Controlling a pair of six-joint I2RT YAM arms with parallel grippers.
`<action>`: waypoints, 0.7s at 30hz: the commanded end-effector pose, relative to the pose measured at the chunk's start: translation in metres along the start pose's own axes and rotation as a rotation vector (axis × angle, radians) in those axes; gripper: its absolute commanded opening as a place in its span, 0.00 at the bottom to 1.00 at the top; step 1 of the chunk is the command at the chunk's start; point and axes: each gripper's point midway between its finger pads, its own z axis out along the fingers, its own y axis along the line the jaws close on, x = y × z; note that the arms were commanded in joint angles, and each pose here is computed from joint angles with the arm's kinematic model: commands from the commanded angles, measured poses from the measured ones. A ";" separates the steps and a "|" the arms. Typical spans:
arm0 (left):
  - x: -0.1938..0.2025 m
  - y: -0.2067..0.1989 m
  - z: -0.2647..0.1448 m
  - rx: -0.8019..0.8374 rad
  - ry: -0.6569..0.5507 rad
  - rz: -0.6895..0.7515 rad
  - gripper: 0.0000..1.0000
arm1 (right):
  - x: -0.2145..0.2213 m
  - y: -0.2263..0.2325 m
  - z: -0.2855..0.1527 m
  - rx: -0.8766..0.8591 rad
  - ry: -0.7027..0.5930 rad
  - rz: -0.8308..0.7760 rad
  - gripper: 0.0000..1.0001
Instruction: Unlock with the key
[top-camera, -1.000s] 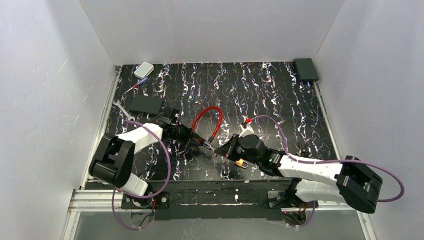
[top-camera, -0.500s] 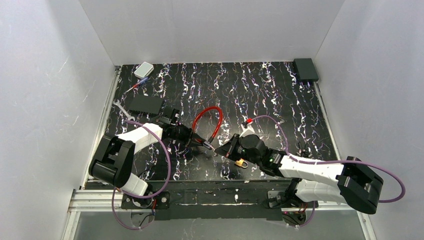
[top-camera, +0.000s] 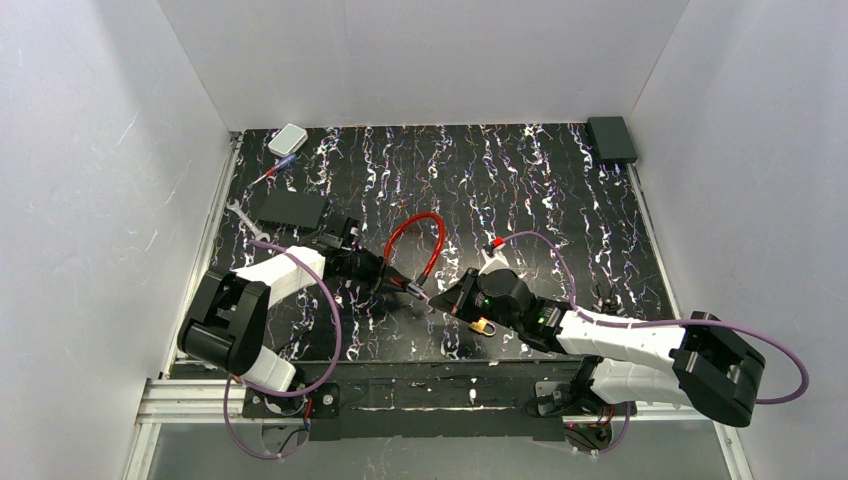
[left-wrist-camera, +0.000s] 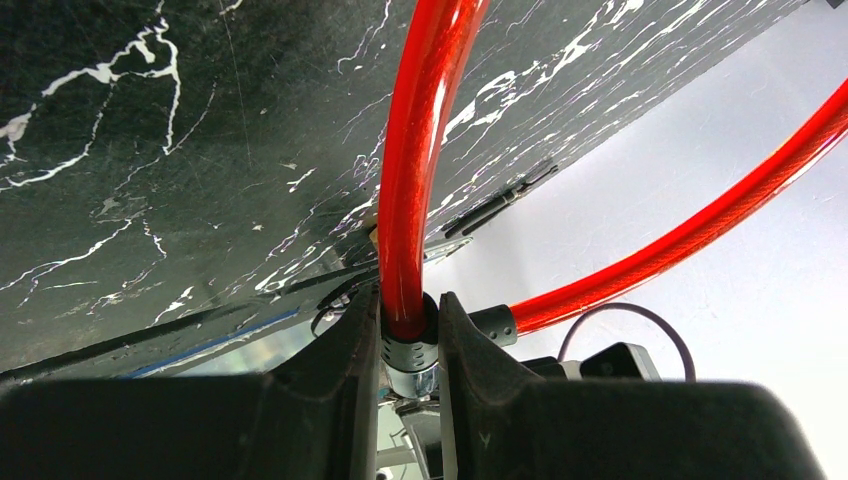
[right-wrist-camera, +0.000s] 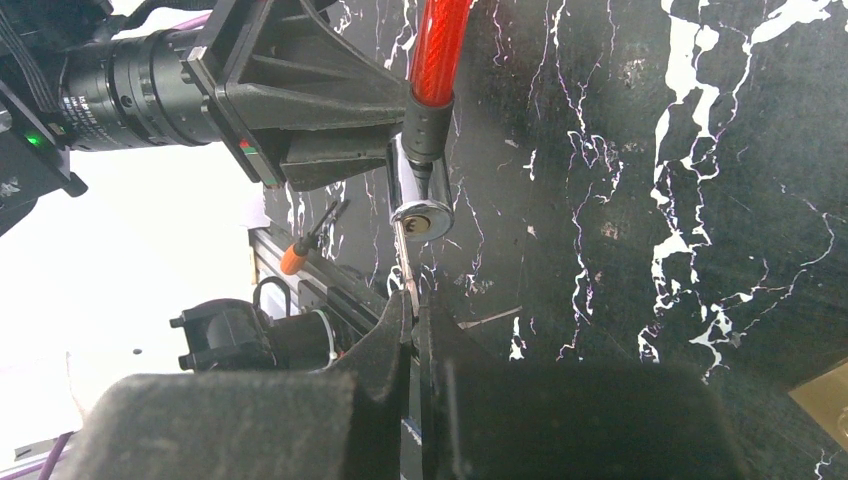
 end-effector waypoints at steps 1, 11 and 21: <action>0.006 -0.009 -0.007 0.042 0.021 0.023 0.00 | -0.005 0.009 0.002 -0.021 -0.023 0.008 0.01; 0.007 -0.010 -0.007 0.045 0.025 0.025 0.00 | -0.008 0.008 0.005 -0.008 -0.036 -0.001 0.01; 0.008 -0.011 -0.009 0.052 0.024 0.031 0.00 | -0.016 0.015 0.005 -0.020 -0.069 -0.023 0.01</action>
